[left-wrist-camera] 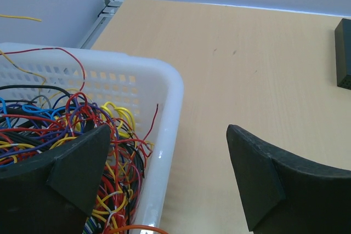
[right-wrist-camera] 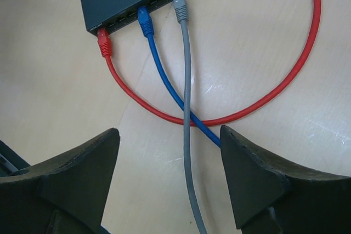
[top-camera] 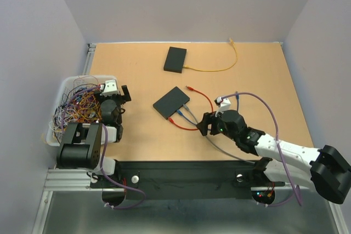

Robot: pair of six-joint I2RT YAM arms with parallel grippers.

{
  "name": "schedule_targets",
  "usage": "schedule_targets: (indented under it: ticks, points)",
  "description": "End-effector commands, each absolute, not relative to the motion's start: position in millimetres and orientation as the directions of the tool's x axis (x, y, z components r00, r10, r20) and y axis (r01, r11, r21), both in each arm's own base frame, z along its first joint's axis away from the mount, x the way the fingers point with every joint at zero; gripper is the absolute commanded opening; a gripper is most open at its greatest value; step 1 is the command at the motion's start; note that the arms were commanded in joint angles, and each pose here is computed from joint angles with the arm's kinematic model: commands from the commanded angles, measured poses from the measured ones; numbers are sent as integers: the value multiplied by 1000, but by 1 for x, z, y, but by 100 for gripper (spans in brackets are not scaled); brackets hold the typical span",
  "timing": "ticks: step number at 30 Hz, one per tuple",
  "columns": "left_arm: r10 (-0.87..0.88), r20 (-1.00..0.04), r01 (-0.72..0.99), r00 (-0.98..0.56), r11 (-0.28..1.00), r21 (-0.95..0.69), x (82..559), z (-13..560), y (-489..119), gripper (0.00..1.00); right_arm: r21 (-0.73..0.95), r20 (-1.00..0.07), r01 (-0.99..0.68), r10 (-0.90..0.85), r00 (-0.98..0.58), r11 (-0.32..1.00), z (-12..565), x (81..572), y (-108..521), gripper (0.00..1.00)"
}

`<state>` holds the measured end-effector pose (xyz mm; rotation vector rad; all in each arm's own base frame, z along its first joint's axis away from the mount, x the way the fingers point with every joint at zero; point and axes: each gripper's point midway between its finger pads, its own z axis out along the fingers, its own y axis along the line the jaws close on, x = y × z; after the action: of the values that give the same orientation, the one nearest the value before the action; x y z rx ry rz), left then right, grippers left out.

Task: Insert the plug into the switch port

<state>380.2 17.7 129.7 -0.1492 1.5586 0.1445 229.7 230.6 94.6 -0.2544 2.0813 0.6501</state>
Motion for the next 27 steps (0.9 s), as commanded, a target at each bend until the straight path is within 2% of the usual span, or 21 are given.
schedule_targets:
  ticks: [1,4,5,6,10,13,17,21,27]
  points:
    - [-2,-980,-170,197,985,-37,381,175,16,99,333,-896,-503,101,-433,798,133,238,241,79]
    - [-1,-980,-169,199,985,-35,381,175,16,99,317,-916,-628,59,-396,711,141,228,260,82]
    - [-1,-980,-170,200,985,-36,381,176,16,99,306,-921,-679,26,-390,668,141,222,268,100]
    - [-2,-980,-170,199,985,-37,381,175,16,99,317,-915,-713,3,-404,625,140,216,277,100]
    - [-1,-980,-170,199,985,-35,381,175,16,99,329,-865,-638,-49,-499,697,117,238,288,100]
    - [-1,-979,-170,202,985,-36,382,177,16,99,363,-832,-650,-81,-548,668,108,241,310,100]
    - [-2,-980,-170,200,985,-37,381,176,16,99,410,-829,-691,-72,-554,596,113,242,349,99]
    - [-1,-980,-170,200,985,-36,381,176,16,99,404,-821,-735,-139,-554,545,104,235,395,97]
    - [-2,-980,-170,199,985,-37,381,175,16,99,395,-800,-752,-205,-564,528,76,227,448,96]
